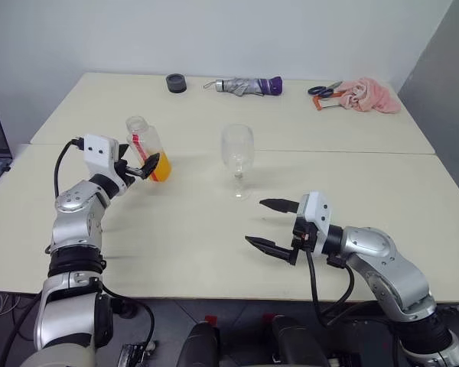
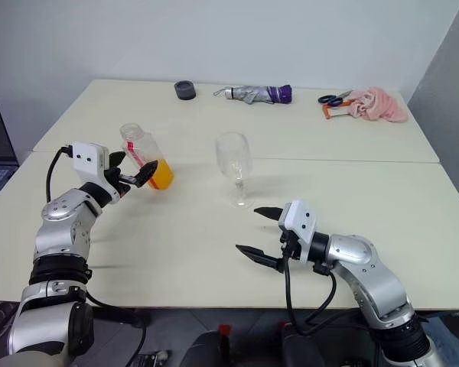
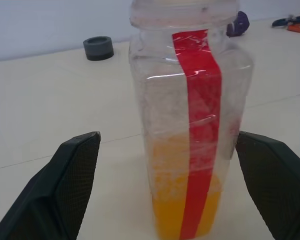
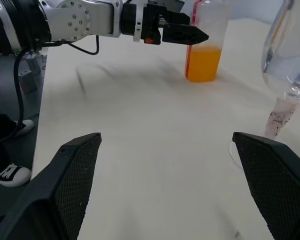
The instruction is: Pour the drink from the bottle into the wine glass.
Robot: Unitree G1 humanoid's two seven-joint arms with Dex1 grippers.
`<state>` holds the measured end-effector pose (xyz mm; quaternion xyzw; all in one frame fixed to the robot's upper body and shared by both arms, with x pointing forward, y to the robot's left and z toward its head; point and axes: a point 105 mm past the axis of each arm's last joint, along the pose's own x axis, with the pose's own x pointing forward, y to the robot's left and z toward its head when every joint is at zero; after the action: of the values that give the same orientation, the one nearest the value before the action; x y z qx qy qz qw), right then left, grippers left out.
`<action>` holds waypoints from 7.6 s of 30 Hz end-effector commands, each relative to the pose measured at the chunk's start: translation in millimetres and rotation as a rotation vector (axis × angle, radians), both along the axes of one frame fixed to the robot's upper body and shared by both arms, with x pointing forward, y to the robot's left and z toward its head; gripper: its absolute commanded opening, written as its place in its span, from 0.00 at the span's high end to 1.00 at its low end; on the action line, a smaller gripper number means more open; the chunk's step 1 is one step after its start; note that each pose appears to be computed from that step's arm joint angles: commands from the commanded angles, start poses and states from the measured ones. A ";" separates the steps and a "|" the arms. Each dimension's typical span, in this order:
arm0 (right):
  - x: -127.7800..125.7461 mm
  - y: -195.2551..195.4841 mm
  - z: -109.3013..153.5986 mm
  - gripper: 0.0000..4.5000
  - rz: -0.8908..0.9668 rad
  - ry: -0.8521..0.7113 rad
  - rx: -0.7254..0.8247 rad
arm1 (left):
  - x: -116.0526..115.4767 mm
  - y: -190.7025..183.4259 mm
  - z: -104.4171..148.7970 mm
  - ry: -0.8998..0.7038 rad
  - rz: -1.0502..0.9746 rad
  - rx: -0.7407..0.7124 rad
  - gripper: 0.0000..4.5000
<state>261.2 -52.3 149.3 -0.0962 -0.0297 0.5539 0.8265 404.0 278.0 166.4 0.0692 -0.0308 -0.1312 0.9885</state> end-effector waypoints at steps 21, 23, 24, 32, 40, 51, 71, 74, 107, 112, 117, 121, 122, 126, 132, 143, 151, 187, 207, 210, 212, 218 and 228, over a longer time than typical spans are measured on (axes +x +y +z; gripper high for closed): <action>8.5 13.5 43.4 0.00 0.014 -0.133 0.103 | 14.7 -4.5 24.9 -0.066 -0.034 0.005 0.41; 8.7 13.4 43.1 0.00 0.013 -0.134 0.103 | 14.7 -4.9 24.7 -0.066 -0.036 0.004 0.53; 8.8 13.2 43.0 0.00 0.012 -0.135 0.102 | 14.7 -5.1 24.7 -0.067 -0.037 0.002 0.58; 10.6 5.2 50.0 0.00 -0.043 -0.170 0.107 | 13.5 -28.8 44.2 -0.148 -0.102 0.031 0.61; 16.7 -9.5 70.5 0.00 -0.199 -0.251 0.180 | 6.8 -96.8 83.8 -0.327 -0.291 0.343 0.62; 27.5 2.3 72.0 0.00 -0.244 -0.234 0.212 | 8.2 -138.2 110.1 -0.520 -0.397 0.638 0.62; 31.1 -0.2 74.9 0.00 -0.287 -0.226 0.244 | 6.4 -145.5 127.6 -0.801 -0.352 1.047 0.62; 29.6 -3.3 75.2 0.00 -0.288 -0.226 0.241 | 6.1 -145.5 130.8 -0.834 -0.336 1.090 0.62; 20.3 -5.8 68.1 0.00 -0.333 -0.221 0.259 | 15.4 -145.8 151.9 -0.971 -0.201 1.331 0.62; 15.4 -1.6 64.3 0.00 -0.316 -0.229 0.250 | 16.2 -144.8 154.3 -0.976 -0.190 1.342 0.62; 13.3 -0.5 62.7 0.00 -0.321 -0.231 0.254 | 17.2 -143.5 156.1 -0.977 -0.180 1.353 0.62; 12.1 -0.4 61.3 0.00 -0.334 -0.236 0.257 | 17.9 -142.9 156.9 -0.977 -0.176 1.360 0.62; 11.7 -0.2 61.1 0.00 -0.336 -0.237 0.259 | 18.0 -142.8 157.1 -0.977 -0.175 1.360 0.62; 11.2 1.4 59.9 0.00 -0.341 -0.235 0.262 | 18.5 -142.8 157.9 -0.977 -0.172 1.365 0.62; 11.0 5.2 60.9 0.00 -0.341 -0.233 0.271 | 19.0 -143.8 159.6 -0.984 -0.167 1.376 0.62; 11.7 10.8 60.6 0.00 -0.333 -0.231 0.272 | 20.9 -144.8 159.3 -0.989 -0.161 1.401 0.62; 11.3 14.4 59.1 0.00 -0.320 -0.221 0.272 | 21.3 -144.1 159.7 -0.999 -0.156 1.426 0.62; 11.6 16.1 56.9 0.00 -0.319 -0.215 0.267 | 20.1 -154.6 153.6 -0.939 -0.202 1.212 0.62; 4.7 19.8 52.4 0.00 -0.112 -0.095 0.159 | 26.0 -45.1 92.9 -0.309 -0.015 0.185 0.62; 6.6 24.3 53.5 0.00 -0.073 -0.104 0.123 | 16.2 -25.8 74.6 -0.240 0.044 0.072 0.62; 4.8 28.4 54.2 0.00 -0.032 -0.102 0.115 | 9.2 -18.6 65.6 -0.212 0.060 0.046 0.62; 19.1 34.5 51.7 0.00 -0.051 -0.093 0.073 | -7.7 0.3 32.6 -0.097 0.091 -0.033 0.62; 23.9 39.2 50.2 0.00 -0.055 -0.089 0.049 | -20.1 10.4 3.9 -0.009 0.116 -0.050 0.62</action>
<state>288.4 -16.8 189.9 -0.0942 -0.0584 0.5201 0.8469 387.9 283.9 161.7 0.0418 -0.0204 -0.0764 0.9960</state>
